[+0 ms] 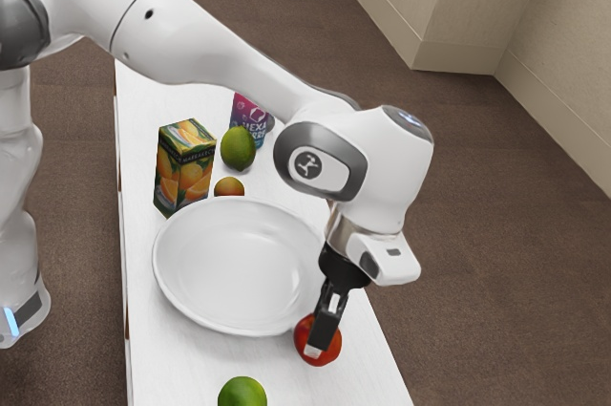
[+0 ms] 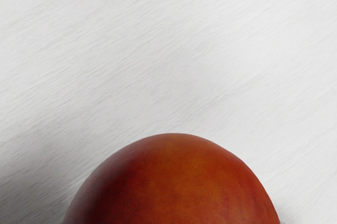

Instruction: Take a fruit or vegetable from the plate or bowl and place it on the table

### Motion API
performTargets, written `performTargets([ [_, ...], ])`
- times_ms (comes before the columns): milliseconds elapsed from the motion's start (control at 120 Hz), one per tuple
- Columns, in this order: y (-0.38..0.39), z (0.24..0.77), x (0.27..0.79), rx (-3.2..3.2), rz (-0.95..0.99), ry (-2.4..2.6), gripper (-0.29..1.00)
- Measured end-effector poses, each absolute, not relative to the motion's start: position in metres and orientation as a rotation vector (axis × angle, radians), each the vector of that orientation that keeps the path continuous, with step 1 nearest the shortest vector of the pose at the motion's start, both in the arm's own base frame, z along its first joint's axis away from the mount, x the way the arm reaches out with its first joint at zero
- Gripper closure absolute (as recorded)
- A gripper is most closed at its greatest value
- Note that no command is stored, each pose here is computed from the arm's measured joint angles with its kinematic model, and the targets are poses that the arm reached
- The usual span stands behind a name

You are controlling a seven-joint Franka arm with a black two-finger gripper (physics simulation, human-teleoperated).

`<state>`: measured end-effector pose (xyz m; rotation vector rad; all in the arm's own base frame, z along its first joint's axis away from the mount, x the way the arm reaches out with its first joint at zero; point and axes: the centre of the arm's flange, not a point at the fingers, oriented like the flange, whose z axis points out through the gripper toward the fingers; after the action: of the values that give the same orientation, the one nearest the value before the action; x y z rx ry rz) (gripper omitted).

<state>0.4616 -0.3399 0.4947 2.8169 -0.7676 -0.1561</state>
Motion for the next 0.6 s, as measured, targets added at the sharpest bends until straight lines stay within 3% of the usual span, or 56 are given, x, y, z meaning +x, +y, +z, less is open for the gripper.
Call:
performTargets([
  [183,-0.343,0.493,0.462,2.802,-0.152,-0.765,0.09],
  [433,-0.329,0.501,0.465,2.904,-0.102,-0.855,0.02],
  [517,-0.307,0.568,0.468,2.971,-0.029,-0.937,0.01],
  [600,-0.278,0.659,0.484,2.915,0.218,-1.122,0.01],
])
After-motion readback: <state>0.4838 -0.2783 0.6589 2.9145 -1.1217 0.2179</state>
